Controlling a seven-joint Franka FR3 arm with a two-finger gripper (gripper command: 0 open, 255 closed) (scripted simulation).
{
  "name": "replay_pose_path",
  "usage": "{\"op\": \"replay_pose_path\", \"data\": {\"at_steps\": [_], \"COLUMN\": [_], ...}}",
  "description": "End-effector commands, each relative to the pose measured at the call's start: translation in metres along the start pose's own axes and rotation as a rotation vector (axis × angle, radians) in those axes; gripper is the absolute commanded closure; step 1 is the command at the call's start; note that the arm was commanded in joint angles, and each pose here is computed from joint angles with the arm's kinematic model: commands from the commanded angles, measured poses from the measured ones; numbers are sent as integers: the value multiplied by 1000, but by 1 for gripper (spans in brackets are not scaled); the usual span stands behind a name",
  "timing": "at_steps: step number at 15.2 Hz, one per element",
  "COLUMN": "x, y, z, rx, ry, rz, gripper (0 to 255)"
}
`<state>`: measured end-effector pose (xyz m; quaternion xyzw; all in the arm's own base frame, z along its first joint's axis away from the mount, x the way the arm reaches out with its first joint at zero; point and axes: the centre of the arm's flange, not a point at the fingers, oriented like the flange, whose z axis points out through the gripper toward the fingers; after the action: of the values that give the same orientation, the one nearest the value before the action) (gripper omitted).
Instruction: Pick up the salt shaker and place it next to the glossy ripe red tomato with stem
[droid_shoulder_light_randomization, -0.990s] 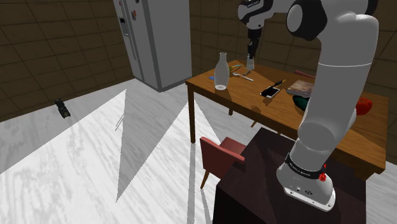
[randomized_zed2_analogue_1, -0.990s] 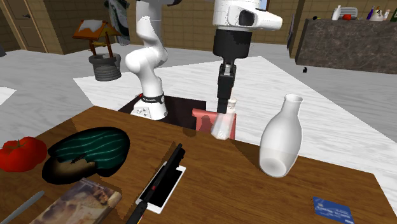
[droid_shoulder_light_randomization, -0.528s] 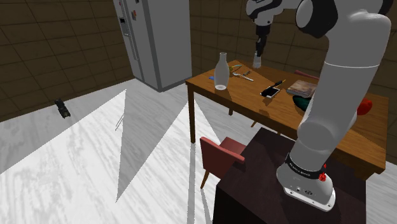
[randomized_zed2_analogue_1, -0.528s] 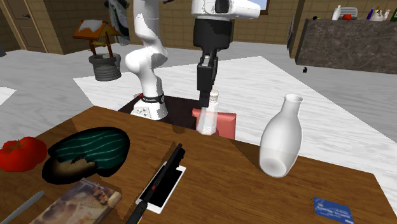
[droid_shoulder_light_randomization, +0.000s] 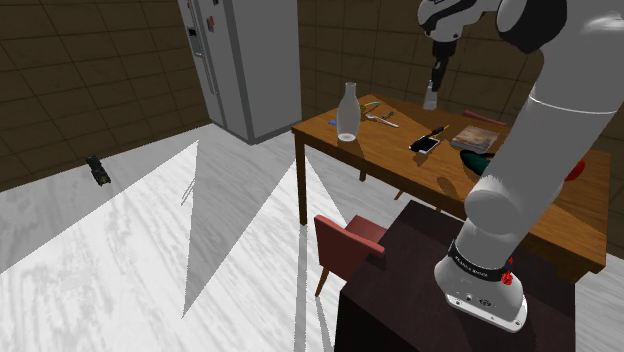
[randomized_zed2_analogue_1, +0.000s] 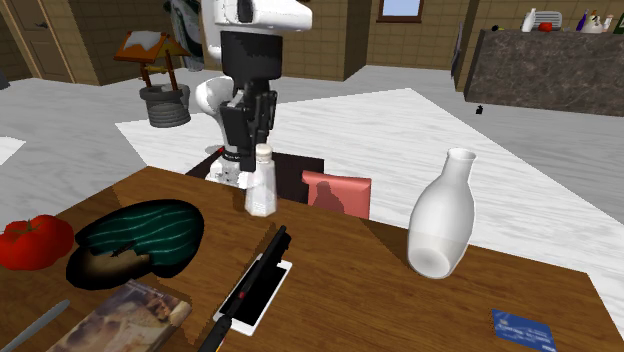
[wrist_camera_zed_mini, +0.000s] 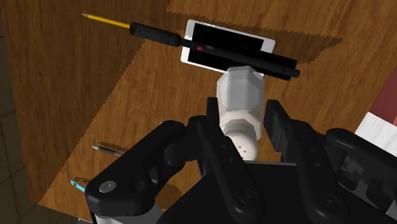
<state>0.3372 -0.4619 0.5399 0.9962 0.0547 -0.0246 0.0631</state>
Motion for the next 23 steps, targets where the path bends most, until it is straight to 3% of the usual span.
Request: {"op": "replay_pose_path", "data": {"at_steps": [1, 23], "x": [-26, -305], "y": [8, 85], "z": [1, 26], "rx": [0, 0], "ry": [0, 0], "rz": [-1, -1], "gripper": [255, 255]}}
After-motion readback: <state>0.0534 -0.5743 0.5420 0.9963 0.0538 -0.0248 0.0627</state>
